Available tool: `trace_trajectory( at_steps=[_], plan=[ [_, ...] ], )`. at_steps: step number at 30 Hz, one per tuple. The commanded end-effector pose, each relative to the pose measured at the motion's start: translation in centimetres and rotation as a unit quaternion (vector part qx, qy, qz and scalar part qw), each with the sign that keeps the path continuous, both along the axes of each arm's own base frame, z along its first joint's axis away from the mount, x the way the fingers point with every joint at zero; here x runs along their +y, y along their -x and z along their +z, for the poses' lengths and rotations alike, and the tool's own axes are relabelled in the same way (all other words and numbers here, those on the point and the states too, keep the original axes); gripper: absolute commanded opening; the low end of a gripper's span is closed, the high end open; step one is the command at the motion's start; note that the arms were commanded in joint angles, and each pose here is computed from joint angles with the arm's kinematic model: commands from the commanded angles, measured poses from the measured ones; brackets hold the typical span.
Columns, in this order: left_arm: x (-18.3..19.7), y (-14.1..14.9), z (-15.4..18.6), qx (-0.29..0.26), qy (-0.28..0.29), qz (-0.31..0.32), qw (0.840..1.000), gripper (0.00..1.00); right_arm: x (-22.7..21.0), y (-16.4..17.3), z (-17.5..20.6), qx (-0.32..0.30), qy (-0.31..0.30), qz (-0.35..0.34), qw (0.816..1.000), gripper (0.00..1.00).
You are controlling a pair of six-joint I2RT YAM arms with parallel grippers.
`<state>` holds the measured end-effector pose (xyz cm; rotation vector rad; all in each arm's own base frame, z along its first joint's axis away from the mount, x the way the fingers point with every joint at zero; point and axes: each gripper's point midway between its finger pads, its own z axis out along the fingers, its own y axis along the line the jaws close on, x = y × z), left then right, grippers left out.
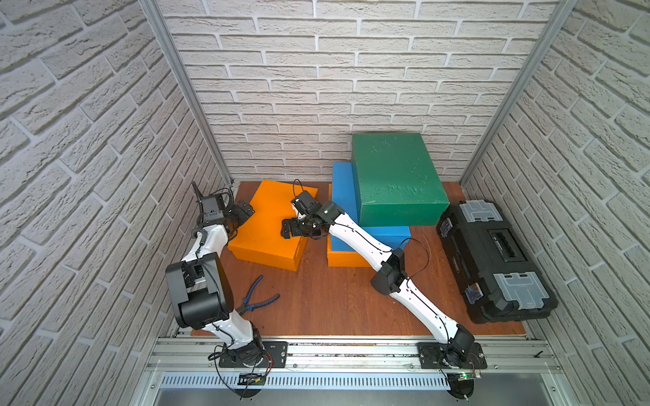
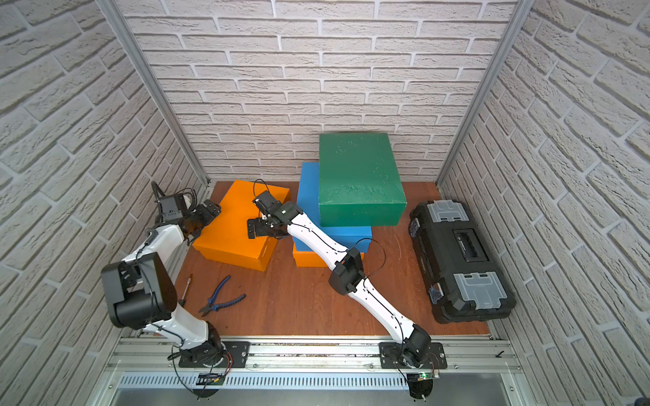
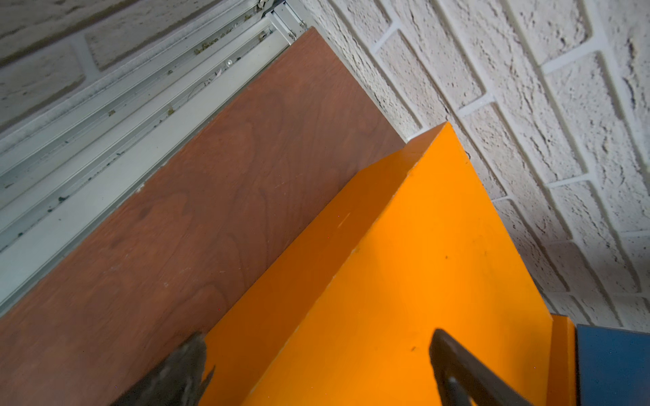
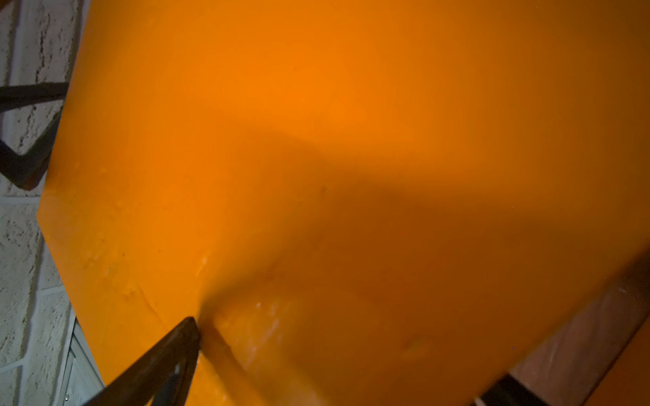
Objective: Stack the shoeboxes
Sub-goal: Pick up the shoebox from the corner of the board.
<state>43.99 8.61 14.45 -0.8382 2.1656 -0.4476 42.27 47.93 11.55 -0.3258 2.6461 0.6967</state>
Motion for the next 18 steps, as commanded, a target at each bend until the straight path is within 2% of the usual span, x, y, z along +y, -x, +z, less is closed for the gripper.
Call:
trace_trajectory(
  at_steps=[1, 10, 14, 18],
  plan=[
    [-3.2, 4.6, -4.6, 0.107, 0.062, -0.001, 0.992, 0.98, 0.8, -1.0, 1.2, -0.023, -0.026, -0.006, 0.999, 1.00],
    [-3.0, 6.9, -1.8, 0.100, 0.025, 0.013, 0.995, 0.98, 1.6, -0.5, 2.1, -0.032, -0.035, 0.002, 0.999, 1.00],
    [-2.4, 5.9, -2.1, 0.098, 0.029, 0.015, 0.995, 0.98, 1.2, -0.5, 2.2, -0.034, -0.027, 0.002, 0.999, 0.99],
    [-2.5, 4.2, -3.6, 0.105, 0.057, 0.013, 0.993, 0.98, 1.0, -0.4, 1.5, -0.033, -0.016, 0.003, 0.999, 0.99]
  ],
)
